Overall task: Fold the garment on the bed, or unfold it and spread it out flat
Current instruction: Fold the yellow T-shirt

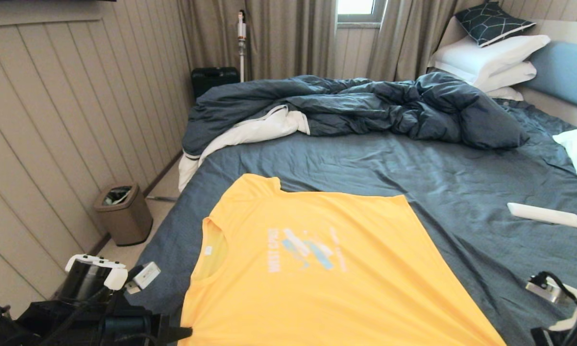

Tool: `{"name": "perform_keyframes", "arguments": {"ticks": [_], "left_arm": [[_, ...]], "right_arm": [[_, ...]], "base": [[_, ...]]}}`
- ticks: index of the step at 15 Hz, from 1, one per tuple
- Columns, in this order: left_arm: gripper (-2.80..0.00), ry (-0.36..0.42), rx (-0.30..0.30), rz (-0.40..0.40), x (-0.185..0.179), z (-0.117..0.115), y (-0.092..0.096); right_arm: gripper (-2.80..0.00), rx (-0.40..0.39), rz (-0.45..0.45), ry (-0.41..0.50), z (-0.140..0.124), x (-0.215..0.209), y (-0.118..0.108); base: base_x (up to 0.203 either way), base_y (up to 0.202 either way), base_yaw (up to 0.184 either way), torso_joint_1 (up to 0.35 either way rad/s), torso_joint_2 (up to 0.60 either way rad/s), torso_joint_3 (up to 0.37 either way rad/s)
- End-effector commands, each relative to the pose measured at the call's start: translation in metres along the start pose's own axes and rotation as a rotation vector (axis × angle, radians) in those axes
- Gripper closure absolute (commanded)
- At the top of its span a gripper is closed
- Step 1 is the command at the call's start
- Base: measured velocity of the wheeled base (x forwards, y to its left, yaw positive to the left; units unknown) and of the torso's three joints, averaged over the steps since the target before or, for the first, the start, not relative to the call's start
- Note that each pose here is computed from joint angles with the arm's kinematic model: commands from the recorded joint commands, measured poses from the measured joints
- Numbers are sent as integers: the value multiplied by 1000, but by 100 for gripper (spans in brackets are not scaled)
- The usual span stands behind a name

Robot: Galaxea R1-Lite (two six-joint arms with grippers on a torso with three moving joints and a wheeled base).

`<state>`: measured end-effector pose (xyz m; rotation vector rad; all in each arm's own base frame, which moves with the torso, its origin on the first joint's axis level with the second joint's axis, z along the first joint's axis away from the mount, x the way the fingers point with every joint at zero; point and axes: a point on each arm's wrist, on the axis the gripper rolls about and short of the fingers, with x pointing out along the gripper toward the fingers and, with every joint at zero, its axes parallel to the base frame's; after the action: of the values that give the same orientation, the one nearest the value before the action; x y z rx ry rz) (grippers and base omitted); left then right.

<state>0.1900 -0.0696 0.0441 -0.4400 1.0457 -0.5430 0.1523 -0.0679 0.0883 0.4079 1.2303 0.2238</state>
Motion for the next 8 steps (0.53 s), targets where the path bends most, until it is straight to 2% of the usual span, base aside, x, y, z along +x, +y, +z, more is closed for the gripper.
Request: {"name": "perform_keyframes", "arguments": {"ticks": [1,8], "left_arm": [[0,-12,5,-8,-6,-1,-3],[0,43,-15,8,-29,-17,-10]], "right_arm": [[0,1,-12,-26,-3,-6,1],[0,31,-25,9,-25,-3,3]], "base": [[0,0,0,0,0,0],[0,0,0,0,0,0]]}}
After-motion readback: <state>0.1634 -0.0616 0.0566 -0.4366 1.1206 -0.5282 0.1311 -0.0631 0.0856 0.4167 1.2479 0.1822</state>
